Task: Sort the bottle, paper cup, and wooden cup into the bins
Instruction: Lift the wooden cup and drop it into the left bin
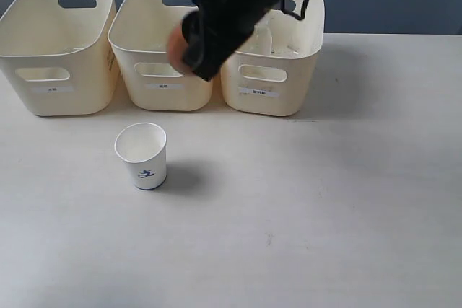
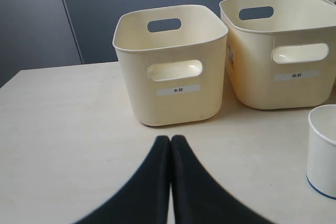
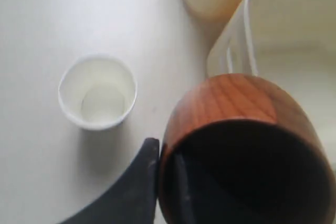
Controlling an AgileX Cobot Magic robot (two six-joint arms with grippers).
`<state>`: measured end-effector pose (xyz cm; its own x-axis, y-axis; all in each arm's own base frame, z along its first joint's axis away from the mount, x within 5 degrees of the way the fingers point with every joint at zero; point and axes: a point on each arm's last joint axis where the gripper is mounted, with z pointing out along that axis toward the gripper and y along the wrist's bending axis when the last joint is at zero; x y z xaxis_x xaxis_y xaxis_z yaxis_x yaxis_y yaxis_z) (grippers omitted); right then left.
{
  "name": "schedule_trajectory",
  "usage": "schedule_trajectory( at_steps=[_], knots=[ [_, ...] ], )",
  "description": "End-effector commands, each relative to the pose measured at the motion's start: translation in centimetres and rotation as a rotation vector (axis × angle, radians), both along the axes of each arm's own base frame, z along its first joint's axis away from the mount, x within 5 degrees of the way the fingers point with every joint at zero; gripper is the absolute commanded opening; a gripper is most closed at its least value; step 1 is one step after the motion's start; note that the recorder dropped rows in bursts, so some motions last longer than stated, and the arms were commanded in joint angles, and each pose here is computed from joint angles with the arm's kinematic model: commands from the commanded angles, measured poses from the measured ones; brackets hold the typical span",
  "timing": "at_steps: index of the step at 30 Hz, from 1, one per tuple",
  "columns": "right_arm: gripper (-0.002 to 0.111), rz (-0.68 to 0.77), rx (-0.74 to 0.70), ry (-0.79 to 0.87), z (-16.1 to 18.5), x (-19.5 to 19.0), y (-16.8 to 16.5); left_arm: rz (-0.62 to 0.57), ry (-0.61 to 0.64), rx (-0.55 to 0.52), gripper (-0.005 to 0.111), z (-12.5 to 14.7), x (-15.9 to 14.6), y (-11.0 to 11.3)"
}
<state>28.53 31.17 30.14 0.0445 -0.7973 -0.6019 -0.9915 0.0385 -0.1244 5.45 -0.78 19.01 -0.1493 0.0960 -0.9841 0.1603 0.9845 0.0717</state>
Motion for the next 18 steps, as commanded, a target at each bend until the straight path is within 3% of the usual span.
schedule_trajectory(
  at_steps=[1, 8, 18],
  knots=[
    [-0.001, 0.043, 0.157, -0.130, 1.9, 0.7, 2.2, -0.003, -0.012, -0.003, 0.000, 0.1, 0.0, 0.0],
    [-0.001, 0.052, 0.357, -0.207, 1.9, 3.5, 5.9, -0.003, -0.012, -0.003, 0.000, 0.1, 0.0, 0.0],
    [-0.001, 0.079, 0.493, -0.222, -0.8, 7.1, 10.7, -0.003, -0.012, -0.003, 0.000, 0.1, 0.0, 0.0]
  ],
)
